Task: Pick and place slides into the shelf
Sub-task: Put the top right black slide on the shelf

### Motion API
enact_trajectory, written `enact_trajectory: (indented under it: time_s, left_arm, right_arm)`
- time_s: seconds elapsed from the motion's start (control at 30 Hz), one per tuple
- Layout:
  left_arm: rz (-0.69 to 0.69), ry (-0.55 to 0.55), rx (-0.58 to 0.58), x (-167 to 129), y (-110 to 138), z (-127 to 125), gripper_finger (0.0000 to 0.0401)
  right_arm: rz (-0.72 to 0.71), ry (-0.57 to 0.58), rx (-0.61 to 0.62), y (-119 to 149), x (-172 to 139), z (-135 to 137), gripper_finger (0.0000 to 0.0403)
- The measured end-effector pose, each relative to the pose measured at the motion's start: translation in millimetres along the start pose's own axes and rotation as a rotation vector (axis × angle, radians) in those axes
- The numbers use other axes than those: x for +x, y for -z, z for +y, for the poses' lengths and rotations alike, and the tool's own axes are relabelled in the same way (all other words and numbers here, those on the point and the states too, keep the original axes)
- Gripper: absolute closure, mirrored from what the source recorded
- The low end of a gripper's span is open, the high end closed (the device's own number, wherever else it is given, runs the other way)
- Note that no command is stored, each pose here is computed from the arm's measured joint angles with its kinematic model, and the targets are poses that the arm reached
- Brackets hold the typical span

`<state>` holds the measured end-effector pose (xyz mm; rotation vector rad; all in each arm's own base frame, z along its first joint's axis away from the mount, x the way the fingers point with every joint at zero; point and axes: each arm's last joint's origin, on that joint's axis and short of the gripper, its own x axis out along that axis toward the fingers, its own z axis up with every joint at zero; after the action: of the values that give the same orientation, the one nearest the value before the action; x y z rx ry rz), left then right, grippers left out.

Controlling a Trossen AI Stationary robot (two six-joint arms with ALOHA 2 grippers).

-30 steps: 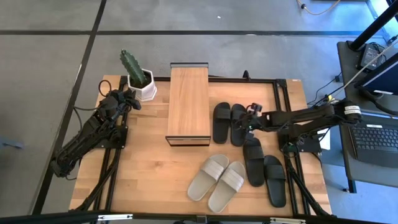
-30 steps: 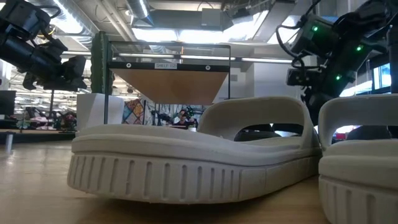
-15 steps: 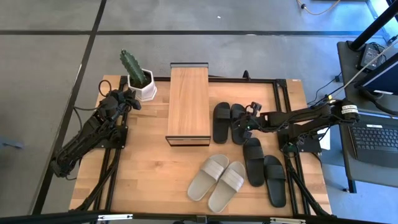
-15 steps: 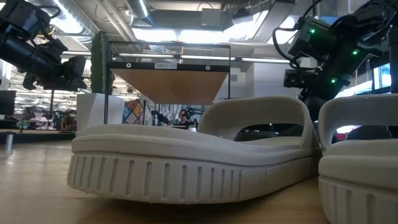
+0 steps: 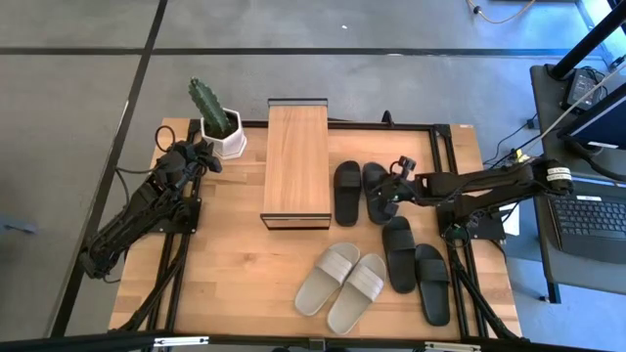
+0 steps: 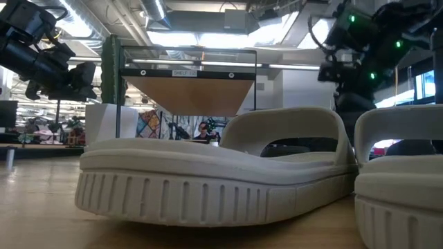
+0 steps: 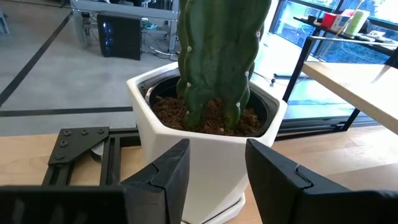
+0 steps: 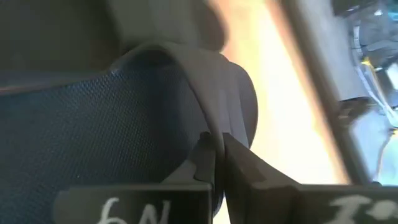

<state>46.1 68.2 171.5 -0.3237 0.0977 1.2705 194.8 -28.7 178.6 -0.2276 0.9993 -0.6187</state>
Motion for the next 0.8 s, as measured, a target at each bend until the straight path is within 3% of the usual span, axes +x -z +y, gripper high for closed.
enact_trajectory:
  time_s: [0.17, 0.5, 0.8]
  left_arm:
    - [0.0, 0.0, 0.0, 0.0, 0.0, 0.0, 0.0254]
    - [0.0, -0.001, 0.0, 0.0, 0.0, 0.0, 0.0254]
    - [-0.001, -0.002, -0.001, 0.0, 0.0, 0.1, 0.0254]
  right_arm:
    - [-0.037, 0.083, -0.04, -20.1, -24.2, -17.6, 0.0391]
    - [-0.198, 0.158, -0.25, -68.4, -58.3, -47.9, 0.0391]
    - [-0.522, 0.031, -0.541, -95.3, -63.9, -55.5, 0.039]
